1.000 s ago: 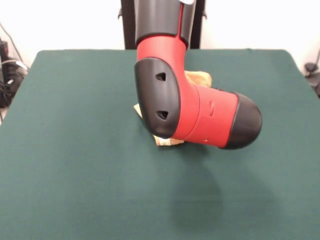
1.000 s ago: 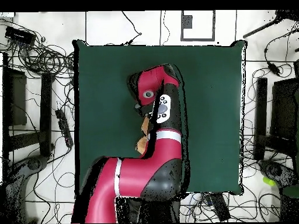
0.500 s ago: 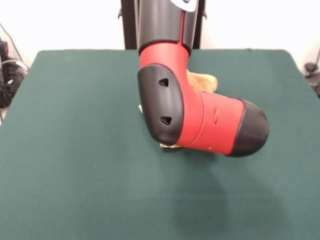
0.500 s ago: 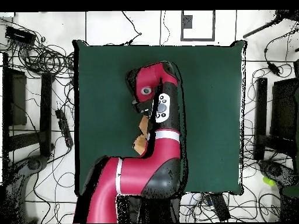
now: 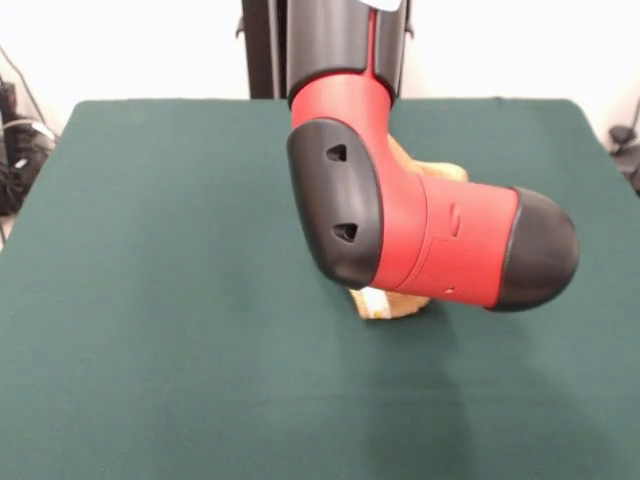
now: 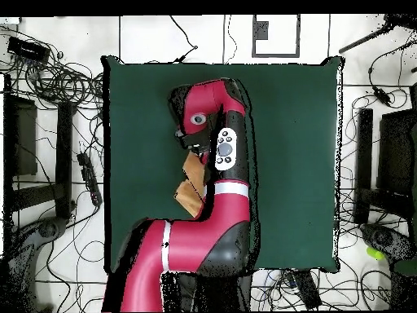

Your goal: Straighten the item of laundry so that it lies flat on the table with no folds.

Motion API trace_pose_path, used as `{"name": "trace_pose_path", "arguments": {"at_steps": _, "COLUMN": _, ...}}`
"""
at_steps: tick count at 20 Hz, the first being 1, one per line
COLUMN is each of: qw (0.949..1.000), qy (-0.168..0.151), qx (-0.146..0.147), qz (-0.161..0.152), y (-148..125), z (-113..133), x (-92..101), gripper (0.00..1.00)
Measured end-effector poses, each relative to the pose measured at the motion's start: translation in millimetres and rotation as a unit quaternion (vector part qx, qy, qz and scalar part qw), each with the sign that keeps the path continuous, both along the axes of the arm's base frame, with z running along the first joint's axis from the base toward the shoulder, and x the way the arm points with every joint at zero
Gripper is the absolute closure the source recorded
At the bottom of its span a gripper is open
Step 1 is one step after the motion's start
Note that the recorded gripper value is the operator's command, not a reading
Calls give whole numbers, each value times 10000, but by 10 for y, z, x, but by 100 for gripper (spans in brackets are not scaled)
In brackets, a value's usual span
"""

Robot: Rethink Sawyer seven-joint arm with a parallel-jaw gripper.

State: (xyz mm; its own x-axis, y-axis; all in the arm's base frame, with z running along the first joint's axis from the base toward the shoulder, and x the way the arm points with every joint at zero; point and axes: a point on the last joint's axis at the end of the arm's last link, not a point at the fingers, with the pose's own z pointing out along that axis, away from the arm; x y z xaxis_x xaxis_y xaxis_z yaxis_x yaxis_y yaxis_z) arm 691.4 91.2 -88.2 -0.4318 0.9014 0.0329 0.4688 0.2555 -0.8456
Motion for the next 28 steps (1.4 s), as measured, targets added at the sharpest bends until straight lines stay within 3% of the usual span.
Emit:
{"name": "trace_pose_path", "arguments": {"at_steps": 9, "qw": 9969, "qy": -492, "qx": 606, "qz": -129, "y": 235, "z": 125, "x": 212, "gripper": 100}}
{"name": "trace_pose_path", "arguments": {"at_steps": 18, "qw": 9892, "qy": -1167, "qx": 886, "qz": -38, "y": 293, "z": 237, "x": 414, "gripper": 100}}
{"name": "trace_pose_path", "arguments": {"at_steps": 23, "qw": 9724, "qy": -1825, "qx": 1438, "qz": -227, "y": 177, "z": 338, "x": 478, "gripper": 100}}
{"name": "trace_pose_path", "arguments": {"at_steps": 24, "qw": 9616, "qy": -2098, "qx": 1733, "qz": -351, "y": 34, "z": 379, "x": 473, "gripper": 100}}
{"name": "trace_pose_path", "arguments": {"at_steps": 25, "qw": 9581, "qy": -2177, "qx": 1824, "qz": -388, "y": -19, "z": 389, "x": 468, "gripper": 100}}
{"name": "trace_pose_path", "arguments": {"at_steps": 26, "qw": 9484, "qy": -2363, "qx": 2063, "qz": -458, "y": -150, "z": 408, "x": 458, "gripper": 100}}
{"name": "trace_pose_path", "arguments": {"at_steps": 28, "qw": 9408, "qy": -2499, "qx": 2240, "qz": -482, "y": -254, "z": 418, "x": 450, "gripper": 100}}
